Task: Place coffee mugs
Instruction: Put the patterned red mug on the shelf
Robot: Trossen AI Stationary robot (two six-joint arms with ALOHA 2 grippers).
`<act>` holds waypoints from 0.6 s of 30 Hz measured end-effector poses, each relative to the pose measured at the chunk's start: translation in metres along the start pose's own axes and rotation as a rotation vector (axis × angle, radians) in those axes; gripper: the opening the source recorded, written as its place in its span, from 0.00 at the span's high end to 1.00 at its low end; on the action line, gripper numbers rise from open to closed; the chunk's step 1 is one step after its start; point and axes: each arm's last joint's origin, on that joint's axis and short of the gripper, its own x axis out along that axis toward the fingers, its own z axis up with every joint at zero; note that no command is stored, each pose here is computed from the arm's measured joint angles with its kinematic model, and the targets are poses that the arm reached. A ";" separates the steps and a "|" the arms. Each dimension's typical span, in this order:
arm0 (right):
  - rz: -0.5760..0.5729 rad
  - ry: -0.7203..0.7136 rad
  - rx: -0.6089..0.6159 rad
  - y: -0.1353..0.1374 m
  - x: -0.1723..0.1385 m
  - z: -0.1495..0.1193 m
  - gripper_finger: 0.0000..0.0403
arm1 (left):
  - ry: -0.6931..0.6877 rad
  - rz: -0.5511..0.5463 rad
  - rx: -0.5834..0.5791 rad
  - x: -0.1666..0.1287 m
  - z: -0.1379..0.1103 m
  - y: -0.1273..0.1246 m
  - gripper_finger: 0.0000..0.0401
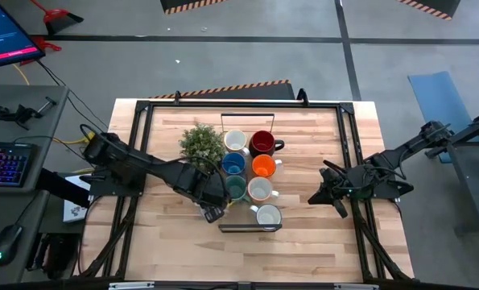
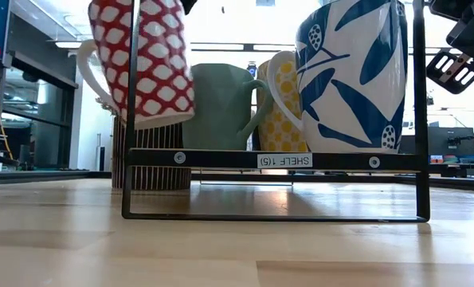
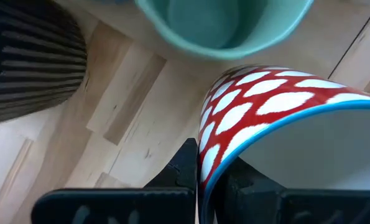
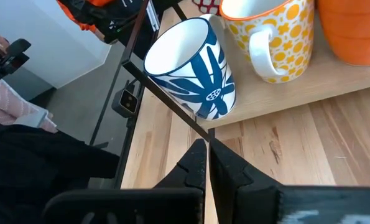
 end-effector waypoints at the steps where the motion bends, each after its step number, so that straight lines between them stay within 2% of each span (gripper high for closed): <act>1: 0.003 0.001 0.000 0.000 0.000 0.000 1.00 | -0.001 0.000 0.007 0.002 0.001 -0.002 0.98; 13: 0.028 0.020 0.000 0.001 0.000 -0.001 1.00 | -0.010 -0.010 0.022 0.006 0.017 -0.020 0.98; 18: 0.028 0.020 0.000 0.001 0.000 -0.001 1.00 | -0.008 -0.008 0.061 0.013 0.025 -0.031 0.98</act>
